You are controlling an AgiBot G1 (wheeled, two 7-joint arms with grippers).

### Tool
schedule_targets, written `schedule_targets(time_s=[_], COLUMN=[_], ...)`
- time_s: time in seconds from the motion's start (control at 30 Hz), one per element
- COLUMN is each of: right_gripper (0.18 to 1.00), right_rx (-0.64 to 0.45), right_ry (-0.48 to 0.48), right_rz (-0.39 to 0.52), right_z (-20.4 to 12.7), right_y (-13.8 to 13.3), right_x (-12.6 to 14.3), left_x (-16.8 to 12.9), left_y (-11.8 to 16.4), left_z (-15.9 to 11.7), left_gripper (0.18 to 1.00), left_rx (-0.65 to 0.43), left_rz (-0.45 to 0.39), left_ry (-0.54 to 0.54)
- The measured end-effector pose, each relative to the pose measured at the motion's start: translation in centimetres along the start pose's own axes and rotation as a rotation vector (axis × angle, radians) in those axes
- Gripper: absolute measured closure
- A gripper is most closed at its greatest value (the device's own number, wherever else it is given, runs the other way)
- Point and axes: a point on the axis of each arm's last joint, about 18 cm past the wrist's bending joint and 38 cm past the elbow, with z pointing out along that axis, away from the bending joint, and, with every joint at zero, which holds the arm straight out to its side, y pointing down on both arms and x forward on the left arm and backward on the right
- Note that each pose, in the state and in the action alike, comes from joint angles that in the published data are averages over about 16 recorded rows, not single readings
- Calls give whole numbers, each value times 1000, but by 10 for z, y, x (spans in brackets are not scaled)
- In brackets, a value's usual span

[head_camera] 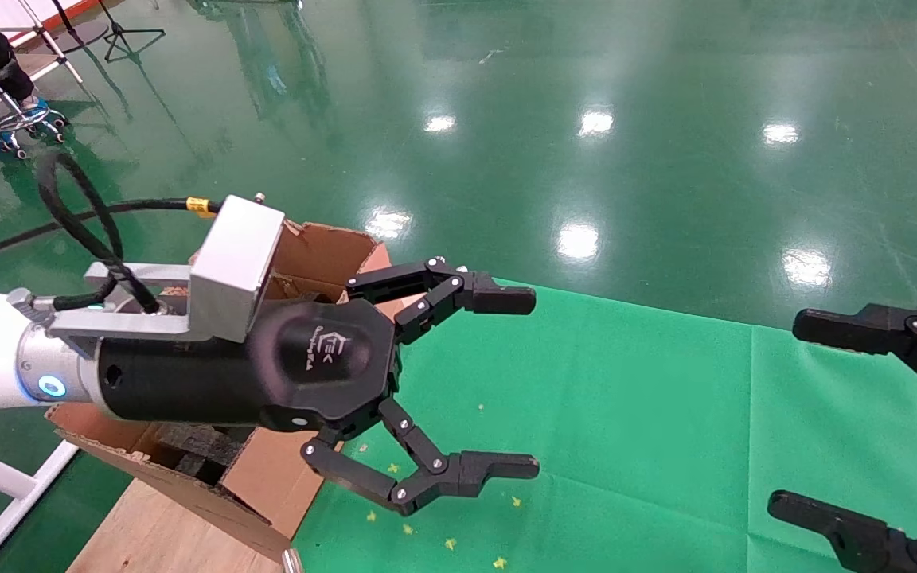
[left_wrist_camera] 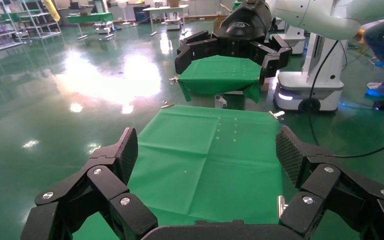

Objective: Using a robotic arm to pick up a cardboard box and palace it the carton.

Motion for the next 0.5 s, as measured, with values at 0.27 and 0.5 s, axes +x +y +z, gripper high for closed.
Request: schedule_targets(time_s=[0.27,0.5], right_gripper=[178,178], right_rx=[0,0], right_ry=[0,0], right_rz=[0,0], right_z=[0,0], right_y=[0,0], right_x=[0,0], left_x=[0,0], left_y=[0,0], left_z=[0,0], left_gripper=[183,183], left_rx=[0,0], left_rz=[0,0], left_ry=[0,0])
